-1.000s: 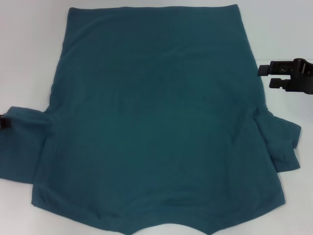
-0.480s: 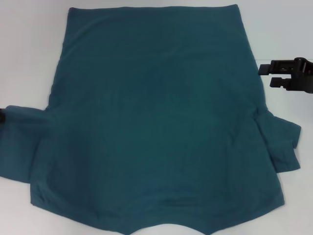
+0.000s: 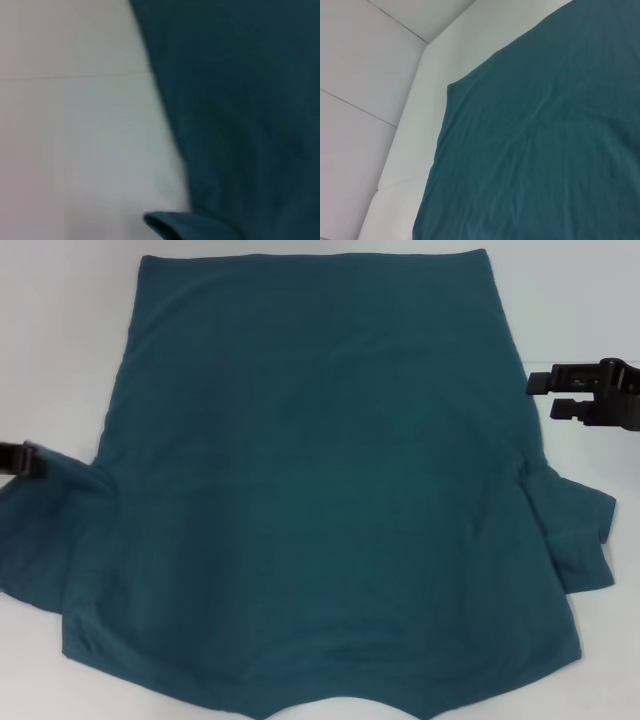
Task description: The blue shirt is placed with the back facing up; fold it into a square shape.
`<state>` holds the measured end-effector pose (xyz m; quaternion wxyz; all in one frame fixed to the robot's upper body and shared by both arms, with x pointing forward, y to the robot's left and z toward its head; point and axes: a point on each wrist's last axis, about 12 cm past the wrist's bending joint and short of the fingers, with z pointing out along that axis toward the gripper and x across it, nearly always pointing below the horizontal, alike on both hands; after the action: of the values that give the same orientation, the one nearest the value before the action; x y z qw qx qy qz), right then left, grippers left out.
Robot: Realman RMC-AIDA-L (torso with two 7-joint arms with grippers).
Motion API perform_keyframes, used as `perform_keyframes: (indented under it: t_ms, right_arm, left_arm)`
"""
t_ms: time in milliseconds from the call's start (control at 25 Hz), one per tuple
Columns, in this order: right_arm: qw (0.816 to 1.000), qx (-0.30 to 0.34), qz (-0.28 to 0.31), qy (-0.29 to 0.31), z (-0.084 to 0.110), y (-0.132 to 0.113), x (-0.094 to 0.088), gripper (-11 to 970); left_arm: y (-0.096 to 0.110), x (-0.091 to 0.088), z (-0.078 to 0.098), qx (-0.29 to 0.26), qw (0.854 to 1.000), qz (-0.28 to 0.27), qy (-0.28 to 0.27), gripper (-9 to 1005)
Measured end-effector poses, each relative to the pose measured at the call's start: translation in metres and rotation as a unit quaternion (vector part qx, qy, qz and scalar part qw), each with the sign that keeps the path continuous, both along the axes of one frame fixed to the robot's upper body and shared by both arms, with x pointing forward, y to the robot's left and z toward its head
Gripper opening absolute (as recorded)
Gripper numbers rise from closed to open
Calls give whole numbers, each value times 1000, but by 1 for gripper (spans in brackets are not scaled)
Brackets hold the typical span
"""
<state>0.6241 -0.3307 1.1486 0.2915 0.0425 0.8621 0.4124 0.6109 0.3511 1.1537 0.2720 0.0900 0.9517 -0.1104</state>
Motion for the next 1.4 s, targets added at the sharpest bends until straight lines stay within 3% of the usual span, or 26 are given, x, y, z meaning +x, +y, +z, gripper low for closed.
perform_keyframes:
  t_ms: [320,360,400,680,880,1400]
  right_arm:
    - [1000,0,-1,0,0,-1,0,692]
    - [1000,0,-1,0,0,-1,0,691]
    - [1000,-1,-1,0,-1,-1,0,690]
    - [1000,-1,-2,0,-2,-1,-1,683]
    - [1000,0,-2,1,-2,0,-1,678]
    - [1000,2,-2,3,-3,0,-2,664]
  left_arm:
    - [-59,8,18,-50,995,-19,79,1]
    - [-59,8,18,-50,995,-19,79,1]
    - [-84,12,18,-53,994,-34,89,1]
    - [-122,21,9,-65,992,-55,93,2]
    - [-124,30,0,-47,994,-32,90,2]
    - [-96,33,-2,-32,996,19,83,1]
